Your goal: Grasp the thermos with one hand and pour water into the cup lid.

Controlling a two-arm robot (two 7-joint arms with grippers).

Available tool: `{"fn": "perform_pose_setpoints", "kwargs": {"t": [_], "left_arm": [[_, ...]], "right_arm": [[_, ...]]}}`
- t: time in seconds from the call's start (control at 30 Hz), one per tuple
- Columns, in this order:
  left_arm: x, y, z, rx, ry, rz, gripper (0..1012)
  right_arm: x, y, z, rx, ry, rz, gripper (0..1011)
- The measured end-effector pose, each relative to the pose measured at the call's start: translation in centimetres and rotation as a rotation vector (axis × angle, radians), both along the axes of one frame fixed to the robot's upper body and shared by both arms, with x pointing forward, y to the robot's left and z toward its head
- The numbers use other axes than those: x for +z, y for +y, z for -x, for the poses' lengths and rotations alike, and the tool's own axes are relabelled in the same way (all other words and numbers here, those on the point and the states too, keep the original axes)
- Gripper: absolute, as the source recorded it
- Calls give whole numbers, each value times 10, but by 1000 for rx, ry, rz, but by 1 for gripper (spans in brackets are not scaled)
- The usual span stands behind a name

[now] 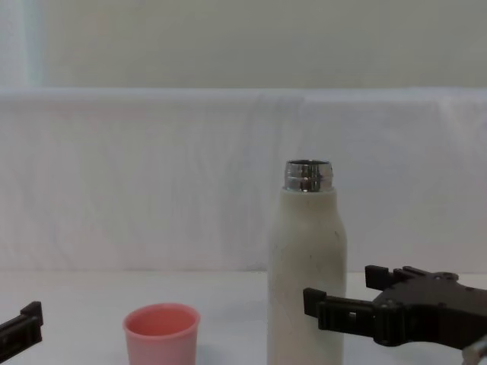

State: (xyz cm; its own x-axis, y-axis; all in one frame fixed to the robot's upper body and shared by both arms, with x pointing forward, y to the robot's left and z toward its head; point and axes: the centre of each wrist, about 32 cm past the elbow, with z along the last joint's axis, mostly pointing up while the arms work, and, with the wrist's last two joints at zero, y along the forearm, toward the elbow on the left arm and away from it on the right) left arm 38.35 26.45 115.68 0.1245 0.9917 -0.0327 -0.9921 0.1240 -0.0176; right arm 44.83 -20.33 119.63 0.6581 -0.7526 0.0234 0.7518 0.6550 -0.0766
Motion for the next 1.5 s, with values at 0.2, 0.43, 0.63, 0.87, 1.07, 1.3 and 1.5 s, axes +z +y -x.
{"fn": "perform_pose_setpoints", "kwargs": {"t": [0.2, 0.43, 0.63, 0.87, 1.07, 1.3, 1.5], "left_arm": [[0, 0, 0, 0, 0, 0, 1001], [0, 0, 0, 0, 0, 0, 1001], [0, 0, 0, 0, 0, 0, 1001], [0, 0, 0, 0, 0, 0, 1001], [0, 0, 0, 0, 0, 0, 1001], [0, 0, 0, 0, 0, 0, 1001], [0, 0, 0, 0, 0, 0, 1001]], "right_arm": [[0, 4, -4, 2, 4, -7, 1001], [-1, 8, -7, -2, 3, -10, 1001], [-1, 13, -10, -8, -1, -16, 1001], [-2, 17, -13, -12, -8, -20, 1001], [-2, 20, -15, -11, -11, -24, 1001], [-2, 24, -16, -12, -14, -30, 1001], [-1, 26, -18, -17, -19, -32, 1001]]}}
